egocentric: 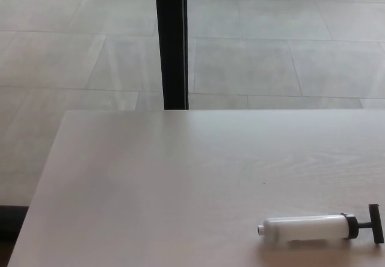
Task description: The robot uses its left hand to lift the air pump kept on the middle of the desk and use the right hand to pull out the handle
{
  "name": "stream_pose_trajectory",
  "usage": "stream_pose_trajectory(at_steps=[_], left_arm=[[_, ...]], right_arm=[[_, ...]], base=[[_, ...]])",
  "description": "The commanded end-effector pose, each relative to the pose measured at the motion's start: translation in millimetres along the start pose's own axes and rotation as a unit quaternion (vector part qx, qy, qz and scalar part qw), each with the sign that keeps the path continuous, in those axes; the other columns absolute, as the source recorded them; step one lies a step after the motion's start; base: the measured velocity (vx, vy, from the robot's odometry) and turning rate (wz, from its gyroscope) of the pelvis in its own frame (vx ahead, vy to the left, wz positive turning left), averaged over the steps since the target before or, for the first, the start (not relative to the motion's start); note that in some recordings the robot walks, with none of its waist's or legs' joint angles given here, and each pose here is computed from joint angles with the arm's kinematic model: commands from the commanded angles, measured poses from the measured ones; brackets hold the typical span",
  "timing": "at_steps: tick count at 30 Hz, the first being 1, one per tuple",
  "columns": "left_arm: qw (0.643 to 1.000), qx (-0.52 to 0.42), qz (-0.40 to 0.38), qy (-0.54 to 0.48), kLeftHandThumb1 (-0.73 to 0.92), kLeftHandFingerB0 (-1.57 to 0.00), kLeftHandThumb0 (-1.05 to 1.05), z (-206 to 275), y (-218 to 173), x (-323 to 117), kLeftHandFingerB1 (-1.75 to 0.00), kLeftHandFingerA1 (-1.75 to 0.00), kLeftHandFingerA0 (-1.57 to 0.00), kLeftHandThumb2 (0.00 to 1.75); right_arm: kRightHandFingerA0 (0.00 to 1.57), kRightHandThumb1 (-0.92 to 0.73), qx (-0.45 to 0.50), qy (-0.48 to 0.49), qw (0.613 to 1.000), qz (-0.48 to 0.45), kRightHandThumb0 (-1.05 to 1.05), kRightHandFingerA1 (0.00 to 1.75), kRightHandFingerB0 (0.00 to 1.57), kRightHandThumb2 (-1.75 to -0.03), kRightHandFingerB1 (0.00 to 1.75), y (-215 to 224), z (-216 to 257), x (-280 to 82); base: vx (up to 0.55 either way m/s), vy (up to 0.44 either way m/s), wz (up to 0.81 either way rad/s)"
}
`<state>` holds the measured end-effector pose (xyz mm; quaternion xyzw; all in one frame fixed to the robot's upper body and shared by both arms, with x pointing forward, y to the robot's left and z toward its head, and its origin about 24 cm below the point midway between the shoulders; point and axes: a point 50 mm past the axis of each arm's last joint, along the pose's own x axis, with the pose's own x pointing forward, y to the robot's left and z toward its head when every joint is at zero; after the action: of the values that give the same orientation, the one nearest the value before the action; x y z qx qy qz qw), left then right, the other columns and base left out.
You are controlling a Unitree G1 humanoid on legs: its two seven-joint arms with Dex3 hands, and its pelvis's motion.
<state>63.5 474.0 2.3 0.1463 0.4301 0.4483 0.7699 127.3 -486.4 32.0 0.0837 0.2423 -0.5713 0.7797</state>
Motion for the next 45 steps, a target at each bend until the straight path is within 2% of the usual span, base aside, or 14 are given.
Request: stream_pose_trajectory(at_steps=[1,10,11,13,14,19,20,21,22,23,24,31,37,45], left_arm=[[0.996,-0.082,0.041,-0.003,0.47,-0.28,-0.62,35,12,1,-0.60,-0.68,-0.48,0.86],[0.983,-0.128,0.028,-0.132,0.58,-0.49,-0.59,135,-23,-15,-0.62,-0.64,-0.49,0.57],[0.973,-0.134,0.003,-0.190,0.47,-0.40,-0.57,169,-43,-29,-0.63,-0.72,-0.49,0.84],[0.970,-0.111,-0.033,-0.213,0.54,-0.38,-0.55,207,-69,-51,-0.59,-0.70,-0.52,0.87],[0.964,-0.094,-0.055,-0.241,0.56,-0.34,-0.54,221,-79,-63,-0.59,-0.74,-0.46,0.88],[0.927,-0.007,-0.137,-0.350,0.67,-0.45,-0.63,260,-133,-117,-0.50,-0.72,-0.52,0.61],[0.916,-0.005,-0.164,-0.366,0.52,-0.42,-0.62,265,-146,-129,-0.60,-0.73,-0.49,0.89],[0.898,0.011,-0.189,-0.397,0.62,-0.39,-0.59,271,-169,-151,-0.45,-0.57,-0.48,0.59],[0.890,0.025,-0.196,-0.411,0.59,-0.38,-0.61,274,-183,-165,-0.43,-0.56,-0.53,0.61],[0.882,0.037,-0.201,-0.424,0.59,-0.42,-0.63,276,-195,-178,-0.46,-0.58,-0.53,0.60],[0.871,0.045,-0.213,-0.440,0.49,-0.41,-0.69,277,-205,-189,-0.57,-0.85,-0.63,0.88],[0.812,0.090,-0.296,-0.495,0.65,-0.42,-0.70,256,-254,-249,-0.52,-0.68,-0.45,0.57],[0.778,0.135,-0.326,-0.519,0.50,-0.41,-0.69,235,-290,-288,-0.61,-0.73,-0.49,0.90],[0.717,0.270,-0.296,-0.570,0.65,-0.41,-0.69,221,-319,-318,-0.52,-0.83,-0.45,0.60]], right_arm=[[0.59,-0.79,0.109,0.024,0.992,-0.050,-0.59,0.90,0.36,-0.63,0.53,-12,21,-1],[0.67,-0.75,0.178,-0.085,0.980,0.029,-0.67,1.05,0.20,-0.62,0.39,27,76,-9],[0.47,-0.61,0.163,-0.128,0.976,0.070,-0.72,0.82,0.18,-0.95,0.49,44,94,-16],[0.21,-0.78,0.144,-0.162,0.968,0.127,-0.74,0.74,0.14,-0.64,0.34,67,111,-25],[0.21,-0.63,0.138,-0.178,0.962,0.153,-0.76,0.70,0.05,-1.00,0.44,77,116,-29],[0.34,-0.77,0.104,-0.226,0.941,0.230,-0.96,1.21,0.09,-0.65,0.80,115,126,-48],[0.40,-0.62,0.085,-0.243,0.933,0.253,-1.00,0.99,0.08,-1.03,0.72,123,127,-53],[0.45,-0.57,0.072,-0.253,0.926,0.272,-0.96,0.95,0.14,-1.02,0.74,136,126,-62],[0.35,-0.77,0.063,-0.257,0.923,0.280,-0.95,0.95,0.13,-0.63,0.74,143,124,-67],[0.49,-0.54,0.055,-0.260,0.920,0.289,-0.94,0.90,0.20,-1.02,0.73,151,124,-74],[0.50,-0.72,0.061,-0.259,0.917,0.297,-0.95,0.94,0.19,-0.61,0.80,159,123,-83],[0.36,-0.61,0.069,-0.240,0.909,0.335,-0.67,0.58,0.14,-0.92,0.45,180,106,-109],[0.37,-0.62,0.079,-0.220,0.912,0.337,-0.62,0.56,0.17,-0.88,0.44,183,97,-110],[0.48,-0.73,0.093,-0.206,0.919,0.323,-0.55,0.51,0.29,-0.61,0.36,182,96,-105]], base=[[0.00,0.000,0.00],[0.00,0.000,0.00],[0.00,0.000,0.00],[0.00,0.000,0.00],[0.00,0.000,0.00],[0.00,0.000,0.00],[0.00,0.000,0.00],[0.00,0.000,0.00],[0.00,0.000,0.00],[0.00,0.000,0.00],[0.00,0.000,0.00],[0.00,0.000,0.00],[0.00,0.000,0.00],[0.00,0.000,0.00]])
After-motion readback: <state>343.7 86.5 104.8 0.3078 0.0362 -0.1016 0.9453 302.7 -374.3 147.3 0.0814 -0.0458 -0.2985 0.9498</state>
